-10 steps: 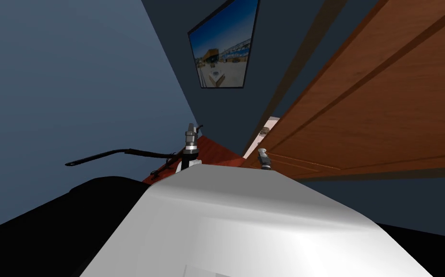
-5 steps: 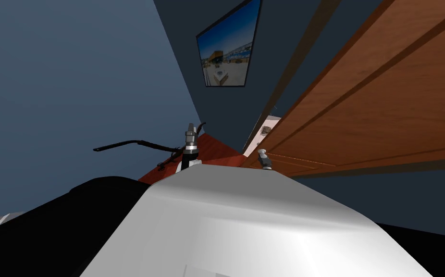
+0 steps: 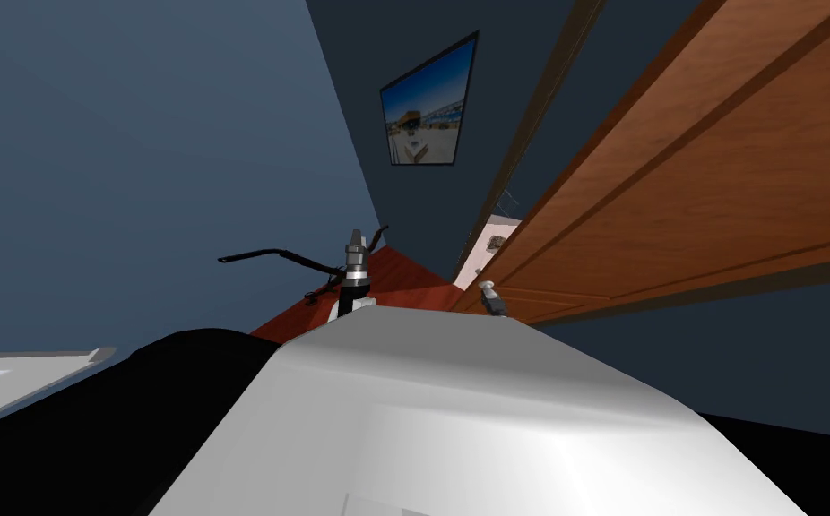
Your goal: Pull the door open
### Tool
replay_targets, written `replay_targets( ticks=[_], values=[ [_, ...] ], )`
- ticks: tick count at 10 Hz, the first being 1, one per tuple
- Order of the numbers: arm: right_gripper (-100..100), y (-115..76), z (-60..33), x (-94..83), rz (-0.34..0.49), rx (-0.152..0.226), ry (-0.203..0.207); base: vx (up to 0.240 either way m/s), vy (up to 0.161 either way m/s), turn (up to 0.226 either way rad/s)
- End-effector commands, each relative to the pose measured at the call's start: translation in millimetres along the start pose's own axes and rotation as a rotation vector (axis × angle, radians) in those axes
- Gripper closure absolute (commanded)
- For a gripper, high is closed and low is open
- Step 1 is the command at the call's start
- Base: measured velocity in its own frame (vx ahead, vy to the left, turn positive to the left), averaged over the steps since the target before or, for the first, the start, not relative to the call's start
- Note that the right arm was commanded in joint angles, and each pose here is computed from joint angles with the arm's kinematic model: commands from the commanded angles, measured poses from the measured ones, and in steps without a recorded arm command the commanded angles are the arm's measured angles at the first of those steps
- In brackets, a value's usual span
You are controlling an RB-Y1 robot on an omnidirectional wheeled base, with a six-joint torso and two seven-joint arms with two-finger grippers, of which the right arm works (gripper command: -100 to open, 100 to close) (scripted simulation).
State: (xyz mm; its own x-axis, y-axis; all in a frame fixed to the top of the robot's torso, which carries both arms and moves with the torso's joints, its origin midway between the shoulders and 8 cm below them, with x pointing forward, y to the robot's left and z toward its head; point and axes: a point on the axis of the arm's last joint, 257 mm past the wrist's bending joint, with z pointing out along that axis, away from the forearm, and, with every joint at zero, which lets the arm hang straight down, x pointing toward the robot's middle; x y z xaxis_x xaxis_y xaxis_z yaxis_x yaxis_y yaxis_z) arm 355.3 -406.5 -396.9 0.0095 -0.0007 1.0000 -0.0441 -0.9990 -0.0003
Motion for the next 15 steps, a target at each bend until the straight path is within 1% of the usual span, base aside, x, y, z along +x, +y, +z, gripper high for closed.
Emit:
replay_targets(
  ticks=[1, 3, 4, 7, 8, 9, 10, 13, 15],
  values=[
    [100, 1.0, -7.8, 0.9, -0.002, 0.021, 0.003, -0.195, -0.045, 0.202],
    [100, 1.8, -15.7, 1.9, -0.003, 0.042, 0.006, -0.273, -0.067, 0.164],
    [100, 2.4, -22.3, 2.6, -0.003, 0.06, 0.008, -0.249, -0.058, 0.18],
    [100, 3.3, -35.7, 4.2, -0.002, 0.096, 0.009, -0.227, -0.085, 0.133],
    [100, 3.4, -39.0, 4.6, -0.001, 0.105, 0.01, -0.198, -0.049, 0.12],
    [100, 3.5, -37.6, 2.8, -0.003, 0.099, 0.004, -0.082, -0.02, 0.018],
    [100, 3.6, -41.9, 1.8, -0.002, 0.108, 0.001, -0.136, -0.02, 0.122],
    [100, 4.8, -46.8, 2.5, -0.002, 0.121, 0.004, -0.205, -0.069, 0.175],
    [100, 5.5, -49.6, 2.9, -0.002, 0.129, 0.006, -0.168, -0.06, 0.116]
  ],
)
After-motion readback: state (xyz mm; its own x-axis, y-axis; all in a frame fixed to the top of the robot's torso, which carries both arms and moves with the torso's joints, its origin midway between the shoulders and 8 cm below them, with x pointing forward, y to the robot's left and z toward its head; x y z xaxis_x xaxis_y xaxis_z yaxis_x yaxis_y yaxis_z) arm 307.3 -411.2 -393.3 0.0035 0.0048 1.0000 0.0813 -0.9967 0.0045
